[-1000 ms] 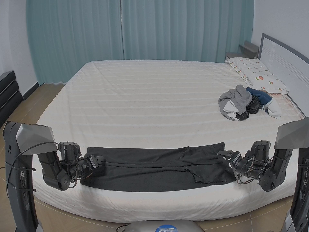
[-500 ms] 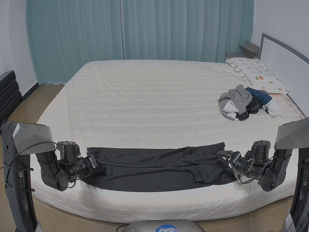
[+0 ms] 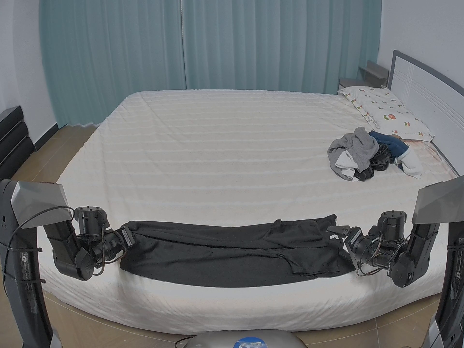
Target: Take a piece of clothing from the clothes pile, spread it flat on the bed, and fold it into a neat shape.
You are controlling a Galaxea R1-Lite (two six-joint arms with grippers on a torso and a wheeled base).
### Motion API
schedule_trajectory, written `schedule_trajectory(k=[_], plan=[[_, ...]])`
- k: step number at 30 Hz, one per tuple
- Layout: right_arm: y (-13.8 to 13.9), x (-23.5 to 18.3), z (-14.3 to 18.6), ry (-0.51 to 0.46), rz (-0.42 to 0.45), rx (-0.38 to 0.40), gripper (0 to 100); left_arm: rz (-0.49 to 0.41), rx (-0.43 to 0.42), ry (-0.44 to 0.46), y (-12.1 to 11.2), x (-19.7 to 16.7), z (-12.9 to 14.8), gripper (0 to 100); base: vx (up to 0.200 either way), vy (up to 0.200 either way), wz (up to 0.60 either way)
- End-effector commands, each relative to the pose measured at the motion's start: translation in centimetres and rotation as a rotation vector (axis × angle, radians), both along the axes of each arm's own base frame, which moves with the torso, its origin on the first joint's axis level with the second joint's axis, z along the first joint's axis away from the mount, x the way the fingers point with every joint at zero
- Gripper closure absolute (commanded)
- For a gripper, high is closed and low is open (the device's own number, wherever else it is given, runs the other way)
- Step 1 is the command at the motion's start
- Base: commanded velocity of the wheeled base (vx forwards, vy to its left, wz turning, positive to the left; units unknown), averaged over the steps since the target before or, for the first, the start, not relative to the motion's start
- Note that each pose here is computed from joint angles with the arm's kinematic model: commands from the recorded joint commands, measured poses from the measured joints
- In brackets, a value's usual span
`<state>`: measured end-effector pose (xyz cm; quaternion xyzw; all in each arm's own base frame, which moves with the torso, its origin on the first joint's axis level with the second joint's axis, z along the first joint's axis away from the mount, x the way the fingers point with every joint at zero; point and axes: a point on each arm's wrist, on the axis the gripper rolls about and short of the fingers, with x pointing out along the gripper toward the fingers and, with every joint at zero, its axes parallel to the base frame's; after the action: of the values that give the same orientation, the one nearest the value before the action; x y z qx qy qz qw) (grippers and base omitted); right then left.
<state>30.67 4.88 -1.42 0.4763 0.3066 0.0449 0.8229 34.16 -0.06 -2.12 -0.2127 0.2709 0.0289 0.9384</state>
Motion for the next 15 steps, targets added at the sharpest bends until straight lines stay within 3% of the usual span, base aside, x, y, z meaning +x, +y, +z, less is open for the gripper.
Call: schedule_trajectory(k=[1,15], plan=[[0.0,0.0,0.1,-0.003,0.000,0.001,0,0.014,-0.001,-0.012,0.5,0.1,0.3,100,0.000,0.000,0.00],[-1.4,0.5,0.8,-0.051,-0.044,0.009,0,0.007,-0.016,-0.018,0.4,0.6,-0.2,100,0.000,0.000,0.00]])
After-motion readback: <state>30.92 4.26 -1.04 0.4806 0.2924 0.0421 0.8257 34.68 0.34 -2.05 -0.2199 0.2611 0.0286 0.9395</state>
